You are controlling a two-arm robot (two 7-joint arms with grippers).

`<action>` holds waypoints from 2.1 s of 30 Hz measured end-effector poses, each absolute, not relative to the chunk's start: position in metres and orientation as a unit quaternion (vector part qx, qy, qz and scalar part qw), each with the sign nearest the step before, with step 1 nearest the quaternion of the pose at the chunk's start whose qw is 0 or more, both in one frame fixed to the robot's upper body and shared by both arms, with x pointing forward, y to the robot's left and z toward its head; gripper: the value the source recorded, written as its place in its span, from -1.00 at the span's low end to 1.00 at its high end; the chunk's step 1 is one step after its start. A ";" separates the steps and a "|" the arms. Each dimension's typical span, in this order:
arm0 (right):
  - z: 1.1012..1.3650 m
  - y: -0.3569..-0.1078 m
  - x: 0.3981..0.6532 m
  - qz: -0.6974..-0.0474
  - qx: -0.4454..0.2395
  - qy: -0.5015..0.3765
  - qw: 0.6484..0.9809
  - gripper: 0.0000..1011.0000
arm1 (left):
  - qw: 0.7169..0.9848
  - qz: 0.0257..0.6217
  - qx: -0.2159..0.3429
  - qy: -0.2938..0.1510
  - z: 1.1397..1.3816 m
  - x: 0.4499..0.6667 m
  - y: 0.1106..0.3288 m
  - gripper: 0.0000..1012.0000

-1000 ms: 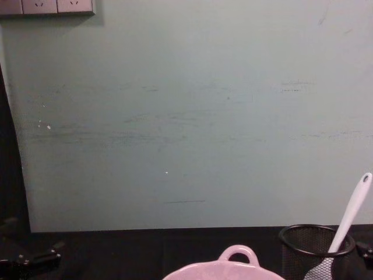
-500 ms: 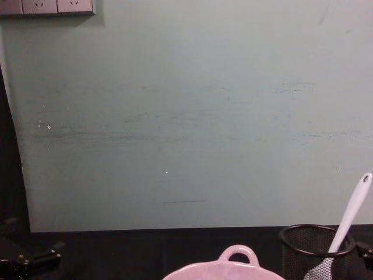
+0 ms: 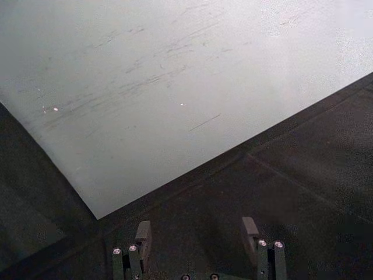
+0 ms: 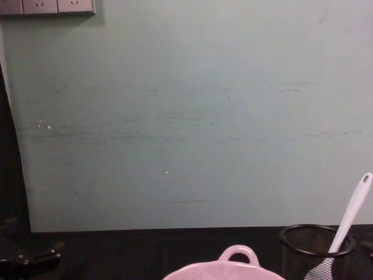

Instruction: Use the one hand to pick up the spoon and stir the clear water in the bowl.

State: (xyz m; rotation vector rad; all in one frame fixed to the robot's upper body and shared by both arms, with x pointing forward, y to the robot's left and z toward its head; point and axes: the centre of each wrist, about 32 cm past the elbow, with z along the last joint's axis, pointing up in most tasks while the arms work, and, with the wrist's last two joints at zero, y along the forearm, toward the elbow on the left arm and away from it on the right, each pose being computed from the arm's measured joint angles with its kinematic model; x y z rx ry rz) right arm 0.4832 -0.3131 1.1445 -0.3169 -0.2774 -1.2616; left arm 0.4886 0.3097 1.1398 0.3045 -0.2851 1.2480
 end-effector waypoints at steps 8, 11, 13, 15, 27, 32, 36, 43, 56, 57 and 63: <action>1.155 -0.317 0.465 -0.603 -0.118 -0.091 0.784 0.98 | 0.791 0.580 0.141 -0.132 1.140 0.489 0.310 1.00; 1.160 -0.317 0.462 -0.607 -0.080 -0.060 0.788 0.98 | 0.791 0.580 0.142 -0.132 1.140 0.489 0.310 1.00; 1.161 -0.316 0.462 -0.608 -0.058 -0.041 0.791 0.98 | 0.791 0.580 0.142 -0.132 1.140 0.489 0.310 1.00; 1.164 -0.315 0.463 -0.604 -0.012 0.001 0.797 0.98 | 0.791 0.580 0.141 -0.132 1.140 0.489 0.310 1.00; 1.162 -0.319 0.494 -0.532 0.191 0.230 0.792 0.98 | 0.791 0.580 0.142 -0.132 1.140 0.489 0.310 1.00; 1.161 -0.321 0.507 -0.509 0.213 0.276 0.787 0.98 | 0.791 0.580 0.141 -0.132 1.140 0.489 0.310 1.00; 1.161 -0.321 0.515 -0.499 0.214 0.287 0.789 0.98 | 0.791 0.580 0.141 -0.132 1.140 0.489 0.310 1.00; 1.161 -0.322 0.526 -0.490 0.210 0.283 0.797 0.98 | 0.791 0.580 0.142 -0.132 1.140 0.489 0.310 1.00; 1.166 -0.324 0.528 -0.485 0.194 0.263 0.811 0.35 | 0.791 0.580 0.142 -0.132 1.140 0.489 0.310 1.00; 1.166 -0.324 0.528 -0.485 0.194 0.262 0.811 0.29 | 0.791 0.580 0.141 -0.132 1.140 0.489 0.310 1.00; 1.168 -0.325 0.526 -0.490 0.192 0.257 0.811 -0.03 | 0.791 0.580 0.141 -0.132 1.140 0.489 0.310 1.00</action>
